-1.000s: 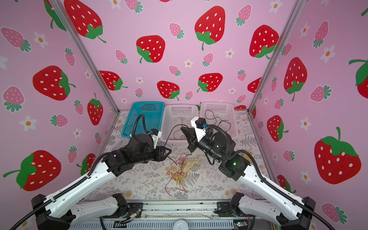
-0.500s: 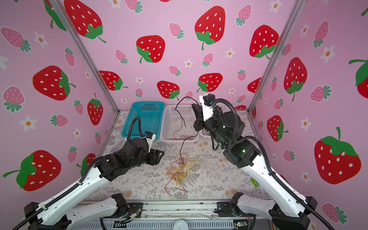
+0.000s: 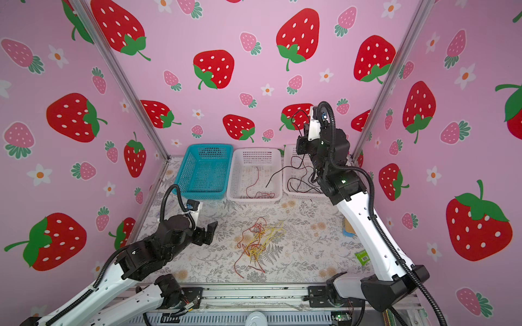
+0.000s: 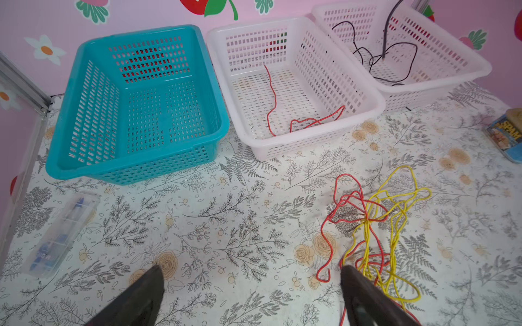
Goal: Untangle the cables
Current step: 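Carry the black wire with the right gripper while the left gripper withdraws, then lower the black wire into the farthest white basket and open the right gripper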
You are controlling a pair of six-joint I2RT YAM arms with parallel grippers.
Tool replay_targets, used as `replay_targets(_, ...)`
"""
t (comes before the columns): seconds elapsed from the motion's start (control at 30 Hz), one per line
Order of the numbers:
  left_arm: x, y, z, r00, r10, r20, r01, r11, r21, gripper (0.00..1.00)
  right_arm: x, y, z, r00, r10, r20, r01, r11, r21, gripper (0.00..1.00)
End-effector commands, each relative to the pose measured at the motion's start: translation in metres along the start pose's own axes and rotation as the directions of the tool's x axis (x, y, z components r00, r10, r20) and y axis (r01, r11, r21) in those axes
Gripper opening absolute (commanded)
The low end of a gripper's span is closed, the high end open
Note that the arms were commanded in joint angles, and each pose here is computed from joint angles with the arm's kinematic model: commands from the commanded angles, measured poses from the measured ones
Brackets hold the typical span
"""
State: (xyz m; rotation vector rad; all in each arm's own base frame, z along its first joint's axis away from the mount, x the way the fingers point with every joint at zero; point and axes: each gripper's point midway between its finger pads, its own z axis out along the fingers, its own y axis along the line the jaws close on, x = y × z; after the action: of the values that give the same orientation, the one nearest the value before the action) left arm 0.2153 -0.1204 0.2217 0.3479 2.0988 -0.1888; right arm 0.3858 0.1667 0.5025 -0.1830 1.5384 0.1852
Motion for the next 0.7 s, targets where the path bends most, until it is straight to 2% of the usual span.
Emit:
replay_targets(0.0, -0.019, 0.006, -0.007, 0.994, -0.023, 0.107, 0.025, 1.0, -0.014, 0.99, -0.011, -0.028, 0.003, 0.997, 0.023, 0.069, -0.033, 0.99, 0.138, 0.0)
replay_targets(0.33, -0.01, 0.011, -0.007, 0.996, -0.015, 0.092, 0.018, 0.999, -0.034, 0.99, 0.016, -0.082, 0.029, 0.994, 0.056, 0.097, -0.088, 0.924, 0.373, 0.0)
replay_targets(0.53, -0.008, 0.009, -0.006, 0.996, -0.007, 0.09, 0.01, 1.0, -0.029, 0.99, 0.038, -0.101, 0.038, 0.994, 0.059, 0.096, -0.096, 0.89, 0.446, 0.0)
replay_targets(0.67, -0.006, 0.009, -0.005, 0.996, -0.004, 0.088, 0.007, 1.0, -0.03, 0.99, 0.057, -0.104, 0.048, 0.997, 0.047, 0.067, -0.073, 0.886, 0.459, 0.0)
